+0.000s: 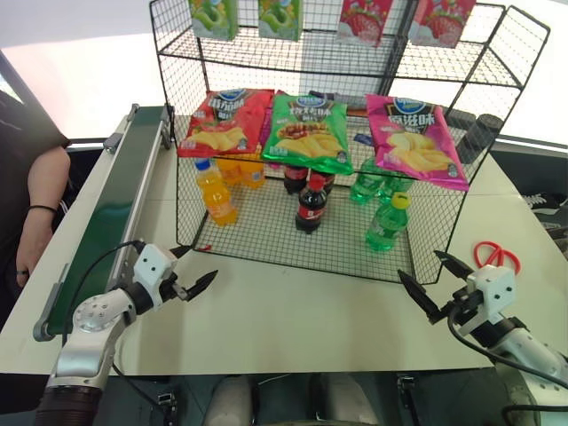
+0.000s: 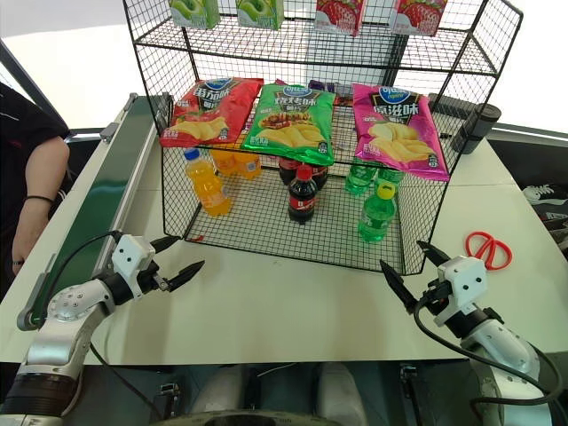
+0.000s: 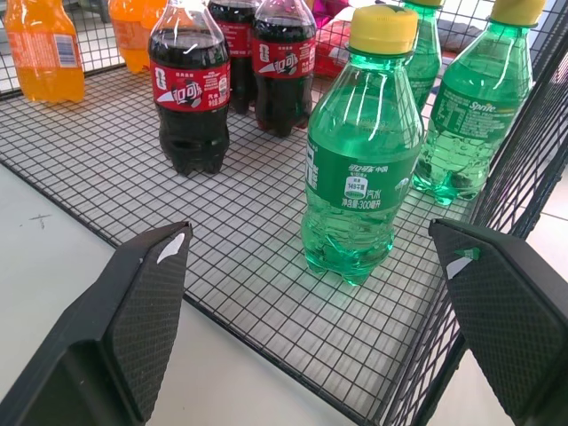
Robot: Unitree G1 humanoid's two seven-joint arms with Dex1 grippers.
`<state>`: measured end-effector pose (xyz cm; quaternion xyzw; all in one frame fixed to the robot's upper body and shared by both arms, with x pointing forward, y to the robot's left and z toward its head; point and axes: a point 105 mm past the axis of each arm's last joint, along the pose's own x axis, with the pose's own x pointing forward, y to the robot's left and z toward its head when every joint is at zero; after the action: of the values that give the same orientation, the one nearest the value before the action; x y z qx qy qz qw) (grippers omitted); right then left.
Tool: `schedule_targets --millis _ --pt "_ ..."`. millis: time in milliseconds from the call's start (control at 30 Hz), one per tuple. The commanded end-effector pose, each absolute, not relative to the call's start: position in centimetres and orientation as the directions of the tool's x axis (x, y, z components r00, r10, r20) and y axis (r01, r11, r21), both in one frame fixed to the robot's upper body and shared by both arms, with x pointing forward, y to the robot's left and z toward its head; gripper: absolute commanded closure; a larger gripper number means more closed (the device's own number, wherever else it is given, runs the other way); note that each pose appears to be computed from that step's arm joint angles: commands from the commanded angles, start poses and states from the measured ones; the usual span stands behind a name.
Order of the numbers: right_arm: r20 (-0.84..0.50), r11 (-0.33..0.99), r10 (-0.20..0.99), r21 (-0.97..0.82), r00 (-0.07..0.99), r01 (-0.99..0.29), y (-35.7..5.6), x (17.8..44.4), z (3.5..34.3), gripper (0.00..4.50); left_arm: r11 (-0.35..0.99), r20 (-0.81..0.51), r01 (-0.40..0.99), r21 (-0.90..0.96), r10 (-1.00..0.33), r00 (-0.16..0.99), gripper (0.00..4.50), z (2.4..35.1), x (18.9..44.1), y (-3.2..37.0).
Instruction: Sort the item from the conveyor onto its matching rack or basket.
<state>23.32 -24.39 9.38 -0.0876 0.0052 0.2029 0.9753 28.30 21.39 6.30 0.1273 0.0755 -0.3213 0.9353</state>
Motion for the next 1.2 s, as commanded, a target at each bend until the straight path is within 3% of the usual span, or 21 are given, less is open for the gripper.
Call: schedule_targets --millis 33,1200 --pt "-0.006 0.896 0.402 -0.203 0.916 -0.394 -24.36 23.43 10.81 0.05 0.765 -0.181 0.602 0.229 -0.574 0.798 0.00 7.69 28.56 21.77" --pt "-0.001 0.892 0.414 -0.195 0.910 -0.407 -23.36 24.00 10.56 0.05 0.775 -0.172 0.583 0.244 -0.558 0.812 0.00 7.64 28.74 21.69"
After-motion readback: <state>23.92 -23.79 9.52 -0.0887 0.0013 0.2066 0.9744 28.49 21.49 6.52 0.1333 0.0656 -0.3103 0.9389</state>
